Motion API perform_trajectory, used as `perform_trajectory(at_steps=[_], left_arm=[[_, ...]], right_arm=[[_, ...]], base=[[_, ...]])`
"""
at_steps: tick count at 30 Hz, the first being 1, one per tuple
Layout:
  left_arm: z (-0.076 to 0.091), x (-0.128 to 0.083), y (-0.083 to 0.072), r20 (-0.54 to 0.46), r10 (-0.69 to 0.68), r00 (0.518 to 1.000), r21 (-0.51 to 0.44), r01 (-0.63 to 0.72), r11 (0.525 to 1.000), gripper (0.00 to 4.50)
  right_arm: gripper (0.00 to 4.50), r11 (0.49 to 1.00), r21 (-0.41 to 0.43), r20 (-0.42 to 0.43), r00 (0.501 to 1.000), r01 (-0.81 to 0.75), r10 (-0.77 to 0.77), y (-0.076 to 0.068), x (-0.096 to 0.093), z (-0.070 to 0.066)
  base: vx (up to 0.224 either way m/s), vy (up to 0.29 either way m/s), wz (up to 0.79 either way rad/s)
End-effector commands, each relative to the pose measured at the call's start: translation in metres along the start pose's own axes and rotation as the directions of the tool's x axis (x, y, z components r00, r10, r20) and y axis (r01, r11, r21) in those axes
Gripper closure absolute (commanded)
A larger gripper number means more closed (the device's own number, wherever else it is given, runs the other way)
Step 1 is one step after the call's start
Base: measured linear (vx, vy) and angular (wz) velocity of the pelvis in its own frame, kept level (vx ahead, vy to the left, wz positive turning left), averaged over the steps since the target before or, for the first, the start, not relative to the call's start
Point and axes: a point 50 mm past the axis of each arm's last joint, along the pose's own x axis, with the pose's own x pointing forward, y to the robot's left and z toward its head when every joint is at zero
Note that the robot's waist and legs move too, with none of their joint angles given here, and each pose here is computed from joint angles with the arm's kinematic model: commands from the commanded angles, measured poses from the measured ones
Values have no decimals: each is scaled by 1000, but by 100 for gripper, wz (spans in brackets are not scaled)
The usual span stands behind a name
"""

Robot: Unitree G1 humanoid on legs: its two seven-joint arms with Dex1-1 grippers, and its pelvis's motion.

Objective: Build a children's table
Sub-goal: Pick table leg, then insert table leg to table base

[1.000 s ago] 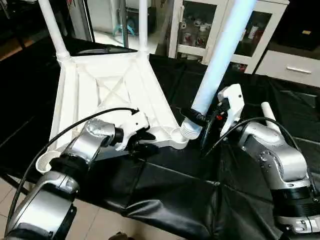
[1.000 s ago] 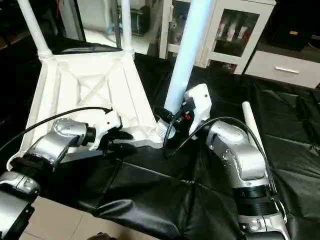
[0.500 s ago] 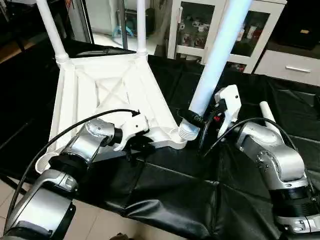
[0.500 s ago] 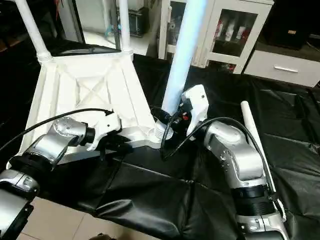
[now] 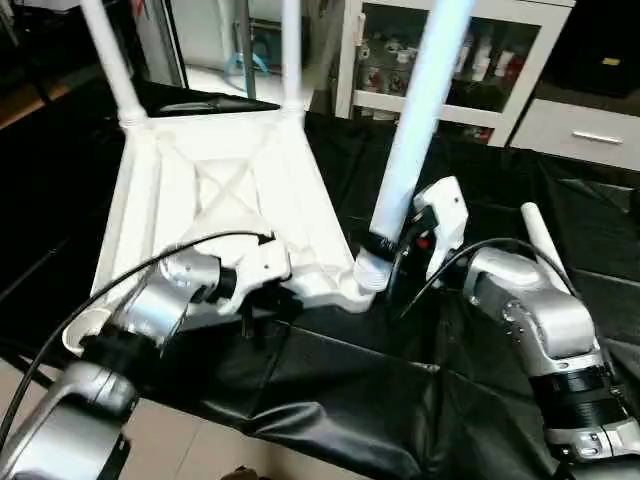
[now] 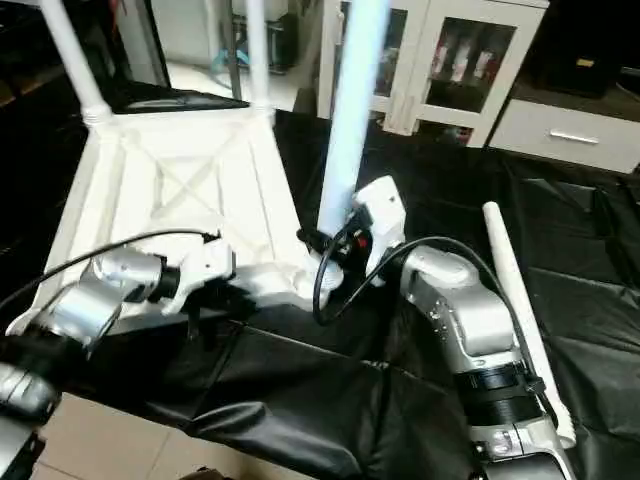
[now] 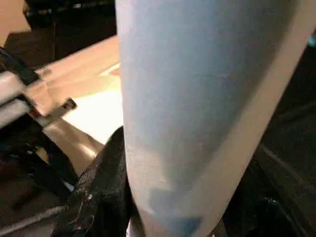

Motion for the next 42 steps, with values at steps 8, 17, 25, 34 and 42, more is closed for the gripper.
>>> perform_trajectory(at_steps=[8, 17, 25, 34, 42], left_arm=[[2, 20, -26, 73, -62, 995, -19, 64, 998, 450], [1, 17, -21, 43, -13, 999, -22, 14, 1000, 450], [0, 16, -19, 31, -6, 1000, -20, 7, 1000, 450], [-1, 14, -17, 25, 13, 1000, -19, -13, 1000, 450], [-1, 14, -16, 24, 14, 1000, -19, -14, 1000, 450]], right_arm=[[265, 999, 27, -33, 998, -44, 44, 5, 4, 0], [265, 999, 42, -124, 992, -22, 27, 0, 4, -11], [265, 999, 46, -140, 990, -18, 24, 1, 1, -9], [265, 999, 33, -28, 1000, -13, 14, 1, -10, 19], [265, 998, 39, -23, 999, -40, 41, 6, -12, 21]], base=[[0, 0, 0], [0, 0, 0], [0, 0, 0], [0, 0, 0], [0, 0, 0]])
